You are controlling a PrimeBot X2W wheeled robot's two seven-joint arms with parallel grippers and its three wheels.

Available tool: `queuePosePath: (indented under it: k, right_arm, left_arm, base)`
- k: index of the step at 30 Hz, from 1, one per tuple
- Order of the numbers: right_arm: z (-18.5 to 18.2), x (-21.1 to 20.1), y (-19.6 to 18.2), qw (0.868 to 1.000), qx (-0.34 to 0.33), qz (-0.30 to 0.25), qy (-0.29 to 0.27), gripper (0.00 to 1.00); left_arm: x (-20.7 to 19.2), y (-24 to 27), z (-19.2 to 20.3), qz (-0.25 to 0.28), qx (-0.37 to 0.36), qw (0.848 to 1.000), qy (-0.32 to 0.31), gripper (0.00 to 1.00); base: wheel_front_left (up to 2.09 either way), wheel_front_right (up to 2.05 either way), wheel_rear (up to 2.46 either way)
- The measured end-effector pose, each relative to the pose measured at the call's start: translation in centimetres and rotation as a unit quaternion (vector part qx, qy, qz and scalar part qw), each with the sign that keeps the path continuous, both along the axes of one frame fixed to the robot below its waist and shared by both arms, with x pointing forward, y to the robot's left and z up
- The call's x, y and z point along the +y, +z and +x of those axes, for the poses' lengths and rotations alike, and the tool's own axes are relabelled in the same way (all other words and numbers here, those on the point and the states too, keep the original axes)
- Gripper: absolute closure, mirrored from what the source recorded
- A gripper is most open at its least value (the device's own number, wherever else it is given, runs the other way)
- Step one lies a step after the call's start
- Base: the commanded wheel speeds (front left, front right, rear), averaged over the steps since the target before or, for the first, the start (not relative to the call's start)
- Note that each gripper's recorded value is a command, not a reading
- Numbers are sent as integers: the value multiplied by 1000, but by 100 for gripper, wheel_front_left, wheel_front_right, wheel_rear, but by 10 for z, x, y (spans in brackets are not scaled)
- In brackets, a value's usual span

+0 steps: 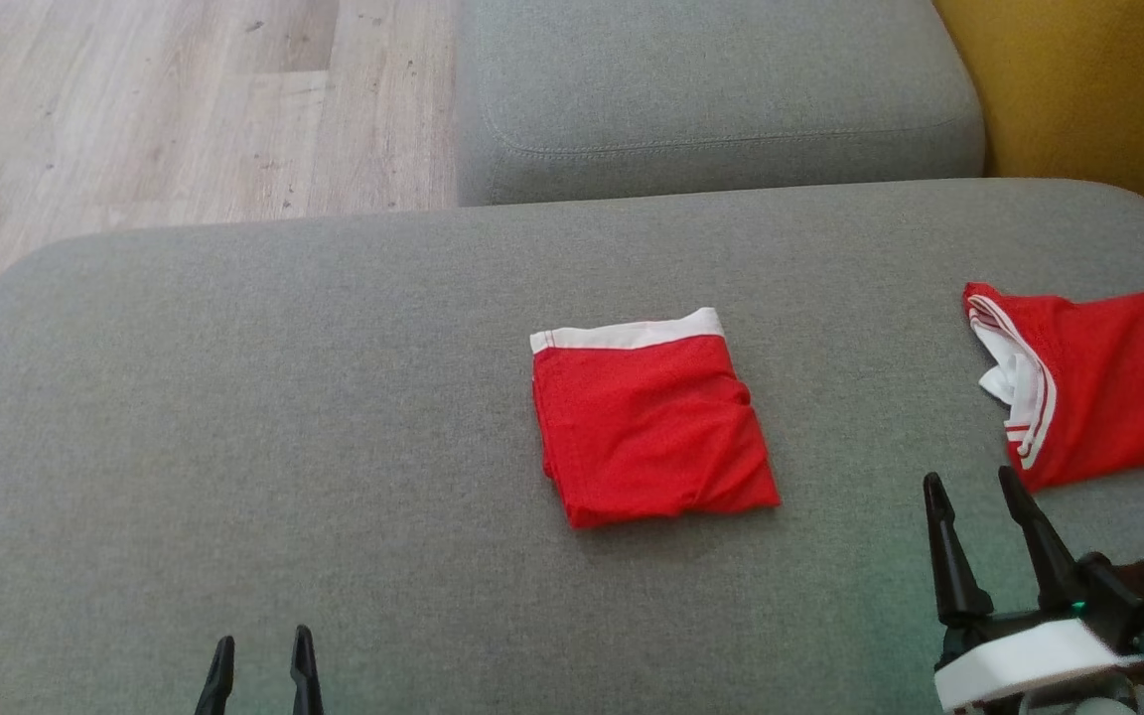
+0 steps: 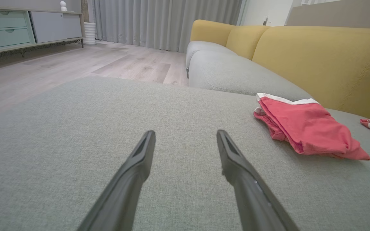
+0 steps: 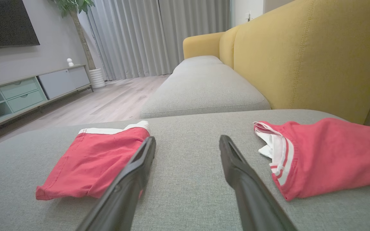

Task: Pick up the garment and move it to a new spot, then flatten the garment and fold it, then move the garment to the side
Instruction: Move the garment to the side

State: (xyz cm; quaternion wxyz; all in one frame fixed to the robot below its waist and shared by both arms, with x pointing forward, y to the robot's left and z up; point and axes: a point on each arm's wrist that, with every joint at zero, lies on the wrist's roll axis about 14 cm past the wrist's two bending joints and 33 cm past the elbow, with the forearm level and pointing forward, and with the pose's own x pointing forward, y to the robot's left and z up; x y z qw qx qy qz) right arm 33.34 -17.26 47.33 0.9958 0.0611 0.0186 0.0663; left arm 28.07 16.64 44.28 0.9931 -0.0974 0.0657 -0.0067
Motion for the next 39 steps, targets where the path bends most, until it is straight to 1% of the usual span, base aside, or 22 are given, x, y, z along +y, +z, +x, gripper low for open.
queuePosePath:
  k: [6, 9, 10, 13, 15, 18, 21, 22, 24, 27, 29, 31, 34, 35, 36, 39]
  right_arm:
    - [1, 3, -1, 1000, 7, 2, 4, 0]
    - [7, 9, 5, 1000, 11, 27, 11, 0]
    - [11, 12, 5, 999, 22, 35, 16, 0]
    - [28, 28, -1, 994, 86, 51, 48, 0]
    - [41, 40, -8, 986, 141, 64, 69, 0]
    - [60, 55, -23, 969, 218, 70, 89, 0]
    - [77, 73, -38, 952, 276, 86, 100, 0]
    - [77, 73, -38, 952, 276, 86, 100, 0]
    - [85, 80, -51, 942, 308, 91, 99, 0]
    - [91, 85, -72, 930, 348, 77, 93, 0]
    - [94, 86, -84, 925, 364, 63, 89, 0]
    - [95, 91, -95, 917, 384, 67, 87, 0]
    - [102, 99, -99, 911, 395, 78, 88, 0]
    - [104, 104, -98, 909, 397, 83, 93, 73]
    - [107, 107, -96, 908, 397, 92, 95, 100]
    - [107, 113, -93, 906, 397, 107, 101, 100]
  left_arm:
    - [0, -1, 0, 0, 1, 1000, 1, 0]
    - [0, -1, 0, 0, 3, 1000, 1, 0]
    - [0, -2, 0, 0, 5, 1000, 1, 0]
    - [-4, -5, -1, -4, 10, 1000, -2, 0]
    - [-4, -6, -3, -6, 13, 1000, -1, 0]
    - [-6, -8, -3, -11, 16, 1000, 1, 0]
    - [-7, -5, 1, -21, 12, 1000, 7, 0]
    - [-7, -5, 1, -21, 12, 1000, 7, 0]
    - [-7, -3, 2, -25, 9, 1000, 13, 0]
    - [-4, -5, -3, -28, 14, 999, 24, 0]
    - [-1, -8, -7, -31, 19, 999, 36, 0]
    - [5, -9, -10, -31, 22, 998, 47, 0]
    - [9, -11, -14, -30, 27, 997, 59, 0]
    - [10, -12, -14, -30, 28, 997, 61, 0]
    - [11, -13, -15, -29, 30, 997, 65, 0]
    - [8, -13, -10, -31, 31, 997, 59, 0]
  base:
    - [0, 0, 0]
    - [0, 0, 0]
    - [0, 0, 0]
    - [0, 0, 0]
    - [0, 0, 0]
    - [0, 0, 0]
    - [0, 0, 0]
    - [0, 0, 0]
    - [0, 0, 0]
    - [0, 0, 0]
    - [0, 0, 0]
    - [0, 0, 0]
    - [0, 0, 0]
    - [0, 0, 0]
    - [0, 0, 0]
    - [0, 0, 0]
